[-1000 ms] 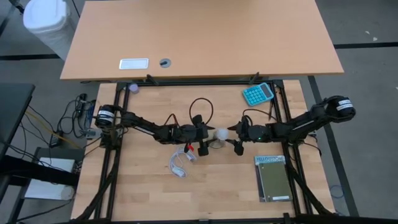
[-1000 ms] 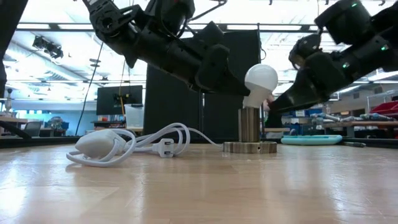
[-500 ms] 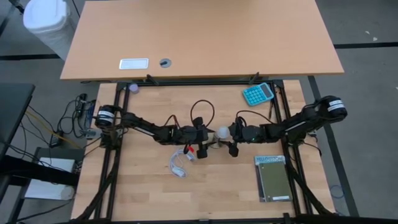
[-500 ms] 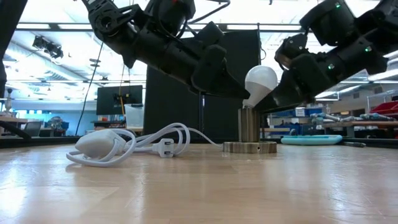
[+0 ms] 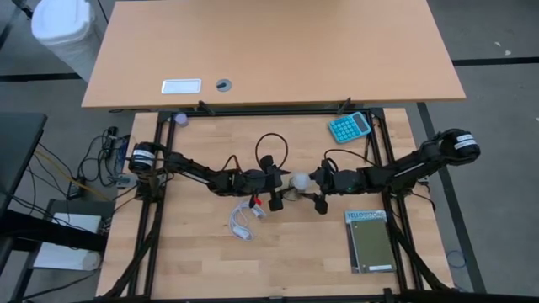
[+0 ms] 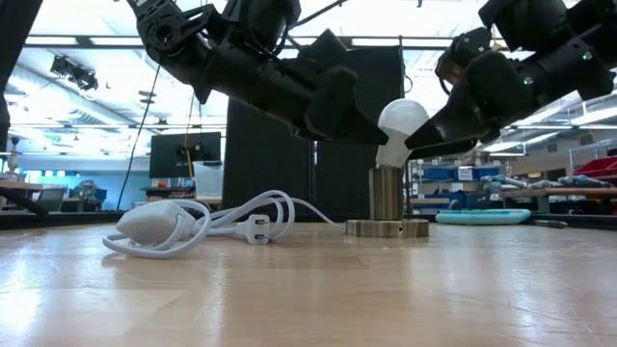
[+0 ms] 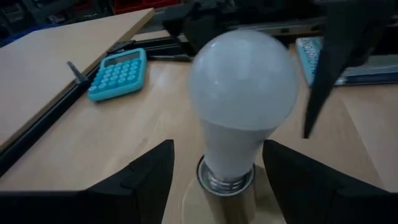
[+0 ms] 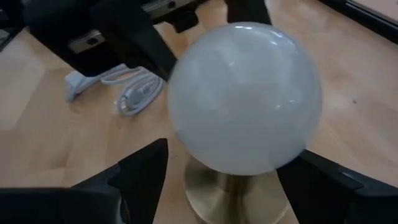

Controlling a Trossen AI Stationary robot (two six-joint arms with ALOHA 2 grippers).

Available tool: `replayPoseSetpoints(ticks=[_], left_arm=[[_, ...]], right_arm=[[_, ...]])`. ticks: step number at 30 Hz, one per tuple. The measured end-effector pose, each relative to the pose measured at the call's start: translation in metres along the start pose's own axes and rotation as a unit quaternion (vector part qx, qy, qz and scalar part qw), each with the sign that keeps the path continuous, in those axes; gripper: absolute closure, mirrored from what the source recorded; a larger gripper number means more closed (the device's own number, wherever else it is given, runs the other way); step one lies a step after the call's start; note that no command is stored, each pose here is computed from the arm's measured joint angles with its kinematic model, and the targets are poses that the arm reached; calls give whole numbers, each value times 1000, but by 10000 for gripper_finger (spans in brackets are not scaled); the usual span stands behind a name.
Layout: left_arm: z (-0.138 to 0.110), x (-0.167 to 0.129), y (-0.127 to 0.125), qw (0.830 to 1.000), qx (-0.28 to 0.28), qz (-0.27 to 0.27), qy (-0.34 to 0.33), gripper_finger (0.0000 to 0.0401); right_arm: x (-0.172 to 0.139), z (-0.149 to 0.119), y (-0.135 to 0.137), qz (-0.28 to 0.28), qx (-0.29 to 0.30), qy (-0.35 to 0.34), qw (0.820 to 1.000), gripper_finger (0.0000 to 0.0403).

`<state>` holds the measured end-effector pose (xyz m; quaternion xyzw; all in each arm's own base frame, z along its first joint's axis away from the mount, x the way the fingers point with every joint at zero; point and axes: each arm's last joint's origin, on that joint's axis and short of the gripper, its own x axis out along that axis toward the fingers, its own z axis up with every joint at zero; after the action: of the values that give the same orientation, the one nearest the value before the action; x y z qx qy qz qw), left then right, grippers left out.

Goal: Screw lightbulb
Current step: Insert the lightbulb into the socket

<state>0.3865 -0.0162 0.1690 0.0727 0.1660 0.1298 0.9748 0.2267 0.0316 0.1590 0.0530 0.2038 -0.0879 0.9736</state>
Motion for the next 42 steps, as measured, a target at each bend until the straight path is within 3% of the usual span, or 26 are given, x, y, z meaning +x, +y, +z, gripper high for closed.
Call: replayPoseSetpoints(ticks=[11, 17, 42], left_arm=[[-4, 2, 5, 1000, 2, 8, 17, 151], [-3, 2, 6, 1000, 0, 18, 15, 151], [-9, 1, 7, 998, 22, 40, 44, 151]], right_arm=[[3, 18, 7, -5, -7, -9, 1000, 112], [5, 14, 0, -17, 5, 24, 1000, 112], [5, 16, -1, 8, 28, 25, 999, 112]])
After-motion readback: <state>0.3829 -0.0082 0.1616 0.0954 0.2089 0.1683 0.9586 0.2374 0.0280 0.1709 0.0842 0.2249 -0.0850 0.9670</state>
